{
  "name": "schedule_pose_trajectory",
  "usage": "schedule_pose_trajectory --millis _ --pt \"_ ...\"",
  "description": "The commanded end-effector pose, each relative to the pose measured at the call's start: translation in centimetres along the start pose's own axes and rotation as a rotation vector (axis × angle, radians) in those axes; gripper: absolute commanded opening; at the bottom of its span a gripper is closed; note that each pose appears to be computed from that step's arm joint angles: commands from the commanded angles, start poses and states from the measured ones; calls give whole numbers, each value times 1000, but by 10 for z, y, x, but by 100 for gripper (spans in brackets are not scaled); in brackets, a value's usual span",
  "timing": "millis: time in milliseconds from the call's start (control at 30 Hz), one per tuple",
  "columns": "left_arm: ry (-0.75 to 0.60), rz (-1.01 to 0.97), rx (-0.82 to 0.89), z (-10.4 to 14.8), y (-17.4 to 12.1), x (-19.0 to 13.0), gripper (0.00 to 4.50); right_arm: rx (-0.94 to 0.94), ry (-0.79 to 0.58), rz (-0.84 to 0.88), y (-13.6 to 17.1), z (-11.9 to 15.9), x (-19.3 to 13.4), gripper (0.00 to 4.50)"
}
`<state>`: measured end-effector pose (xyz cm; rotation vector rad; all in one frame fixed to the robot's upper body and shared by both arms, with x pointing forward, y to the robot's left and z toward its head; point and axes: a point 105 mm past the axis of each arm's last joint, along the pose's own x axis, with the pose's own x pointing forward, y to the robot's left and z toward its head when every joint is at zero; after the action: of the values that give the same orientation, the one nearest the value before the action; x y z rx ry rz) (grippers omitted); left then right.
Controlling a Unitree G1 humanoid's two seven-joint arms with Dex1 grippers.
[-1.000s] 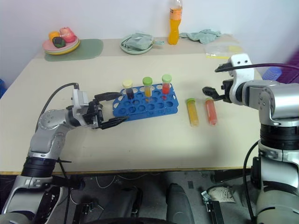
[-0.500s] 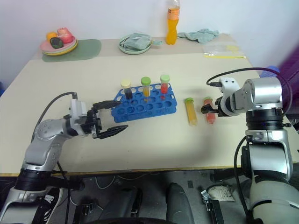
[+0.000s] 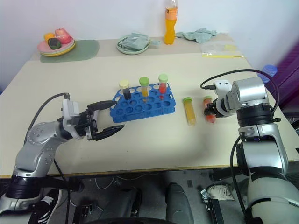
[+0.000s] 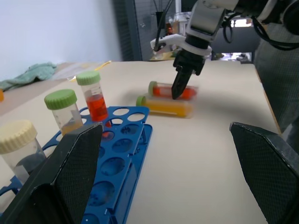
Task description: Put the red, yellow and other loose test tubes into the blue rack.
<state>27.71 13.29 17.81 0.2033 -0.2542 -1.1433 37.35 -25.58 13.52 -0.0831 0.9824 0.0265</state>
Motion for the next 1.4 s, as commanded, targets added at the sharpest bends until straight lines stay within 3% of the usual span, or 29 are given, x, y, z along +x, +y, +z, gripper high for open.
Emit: schedule_pose_trajectory --millis 33,133,267,367,467,533,667,833,1100,1400 --pt "-16 7 53 12 1 -2 450 -10 -86 -32 -6 17 -8 78" --pt "-10 17 60 11 4 -4 450 11 -278 -79 -16 45 -20 78" --pt "-9 29 66 12 6 -5 450 9 -848 58 2 102 -73 78" --pt "-7 34 67 12 7 -7 450 -21 -1140 185 24 101 -110 78" --pt "-2 45 68 13 10 -9 450 78 -1335 394 62 73 -133 78" --pt "0 49 67 13 12 -11 450 74 -1369 455 78 60 -134 78" --pt "16 50 58 12 16 -13 450 -76 -1490 419 132 35 -117 78" --pt "31 36 61 13 20 -13 450 -138 -1538 418 169 20 -90 78" --pt "49 43 67 16 22 -16 450 -152 -1472 274 165 17 -34 78" --pt "57 43 70 18 19 -17 450 -114 -1444 290 160 16 -20 78"
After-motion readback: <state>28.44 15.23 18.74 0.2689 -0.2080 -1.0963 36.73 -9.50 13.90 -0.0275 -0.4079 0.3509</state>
